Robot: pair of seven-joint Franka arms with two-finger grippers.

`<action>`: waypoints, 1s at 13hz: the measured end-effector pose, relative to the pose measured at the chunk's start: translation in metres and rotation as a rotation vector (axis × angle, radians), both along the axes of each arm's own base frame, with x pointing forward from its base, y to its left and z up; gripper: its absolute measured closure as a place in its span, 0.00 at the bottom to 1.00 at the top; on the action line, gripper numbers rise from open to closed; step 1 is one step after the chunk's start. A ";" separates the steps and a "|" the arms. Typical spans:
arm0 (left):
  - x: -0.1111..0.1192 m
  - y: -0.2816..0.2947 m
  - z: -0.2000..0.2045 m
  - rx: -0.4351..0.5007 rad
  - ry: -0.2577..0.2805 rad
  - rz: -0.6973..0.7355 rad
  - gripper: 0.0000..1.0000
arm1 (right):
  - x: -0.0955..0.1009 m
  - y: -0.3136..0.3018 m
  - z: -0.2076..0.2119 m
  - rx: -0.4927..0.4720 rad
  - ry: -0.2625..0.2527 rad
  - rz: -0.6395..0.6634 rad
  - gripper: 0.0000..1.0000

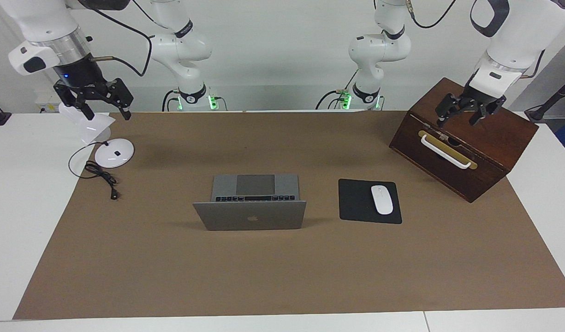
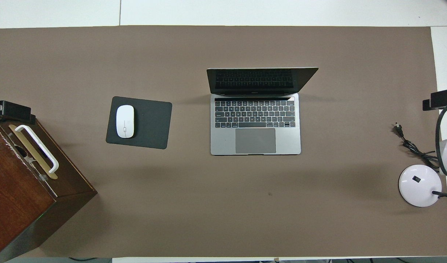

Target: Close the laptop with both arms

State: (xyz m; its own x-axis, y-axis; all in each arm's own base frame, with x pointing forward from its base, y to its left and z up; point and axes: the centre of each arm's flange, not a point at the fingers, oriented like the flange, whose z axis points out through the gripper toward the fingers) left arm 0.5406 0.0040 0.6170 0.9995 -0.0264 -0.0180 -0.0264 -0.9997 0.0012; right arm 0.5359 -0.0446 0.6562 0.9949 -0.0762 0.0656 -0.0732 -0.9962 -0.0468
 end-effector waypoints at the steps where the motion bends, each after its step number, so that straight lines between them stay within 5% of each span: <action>1: 0.000 0.000 0.000 0.000 0.000 -0.001 0.00 | 0.000 0.000 0.000 0.000 0.000 0.000 0.00; 8: 0.001 0.000 0.001 0.000 -0.006 0.000 0.00 | 0.001 -0.004 0.000 -0.028 -0.004 0.001 0.00; 13: 0.001 0.002 0.001 0.000 -0.007 0.004 0.00 | 0.025 -0.011 -0.015 -0.101 -0.050 0.042 0.63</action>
State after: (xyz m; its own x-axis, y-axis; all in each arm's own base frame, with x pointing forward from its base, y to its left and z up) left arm 0.5413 0.0060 0.6176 0.9997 -0.0227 -0.0109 -0.0227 -0.9997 0.0011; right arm 0.5613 -0.0556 0.6408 0.9925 -0.0248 0.1200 -0.0311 -0.9982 0.0512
